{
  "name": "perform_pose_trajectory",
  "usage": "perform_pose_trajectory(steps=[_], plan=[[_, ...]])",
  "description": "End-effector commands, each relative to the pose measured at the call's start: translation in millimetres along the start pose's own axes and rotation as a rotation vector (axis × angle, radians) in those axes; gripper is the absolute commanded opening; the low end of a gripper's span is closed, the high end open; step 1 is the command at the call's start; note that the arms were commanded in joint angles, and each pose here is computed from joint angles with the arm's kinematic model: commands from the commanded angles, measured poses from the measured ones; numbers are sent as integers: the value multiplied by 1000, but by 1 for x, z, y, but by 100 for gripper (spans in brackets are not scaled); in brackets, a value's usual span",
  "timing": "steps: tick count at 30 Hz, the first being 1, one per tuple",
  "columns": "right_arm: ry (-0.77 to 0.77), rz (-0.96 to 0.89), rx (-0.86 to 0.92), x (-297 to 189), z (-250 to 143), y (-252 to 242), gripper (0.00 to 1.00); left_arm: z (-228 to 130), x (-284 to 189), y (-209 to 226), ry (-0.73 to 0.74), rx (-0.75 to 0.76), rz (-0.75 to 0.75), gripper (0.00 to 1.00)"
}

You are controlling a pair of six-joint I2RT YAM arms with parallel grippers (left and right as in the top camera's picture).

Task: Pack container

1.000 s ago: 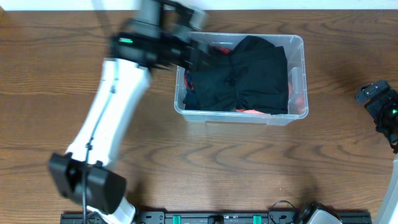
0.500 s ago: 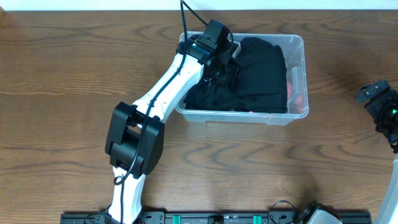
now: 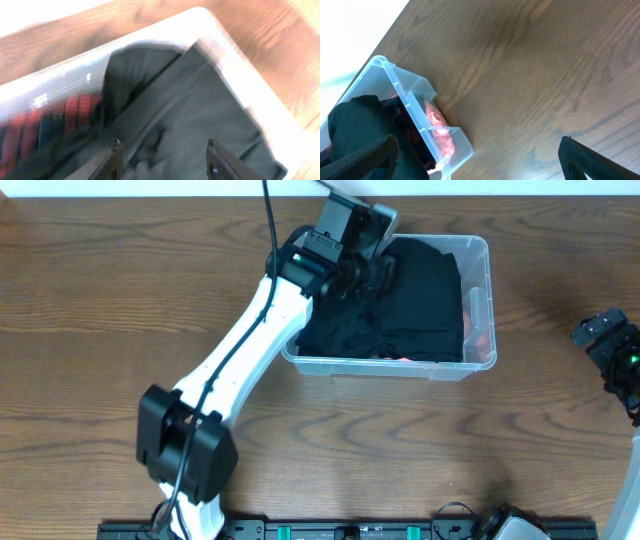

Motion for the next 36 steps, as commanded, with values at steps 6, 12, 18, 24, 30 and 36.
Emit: perform_pose_trajectory(steps=[6,12,18,24,30,36], plan=[[-4,4,13,-2,1,-1,99,-30,81,-4,65,49,-97,54],[-4,4,13,-2,1,-1,99,-117,147,11,362,-63,-143,54],[-4,4,13,-2,1,-1,99,-161,159,21,535,-136,-123,53],[-4,4,14,-2,1,-1,99,-108,114,16,415,-165,-109,53],[-3,4,14,-2,1,-1,99,-26,-7,10,159,-131,-43,70],[-4,4,13,-2,1,-1,99,12,-156,16,-106,-114,179,84]])
Point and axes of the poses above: each gripper's point midway between its finger pads, its own x axis out along the fingers, its own y axis along the line the jaws close on, z = x × y, the point moved 7 cm from there along -x, back along the fingers, and after that the axes turned 2 degrees about x, right-handed, at the moved point
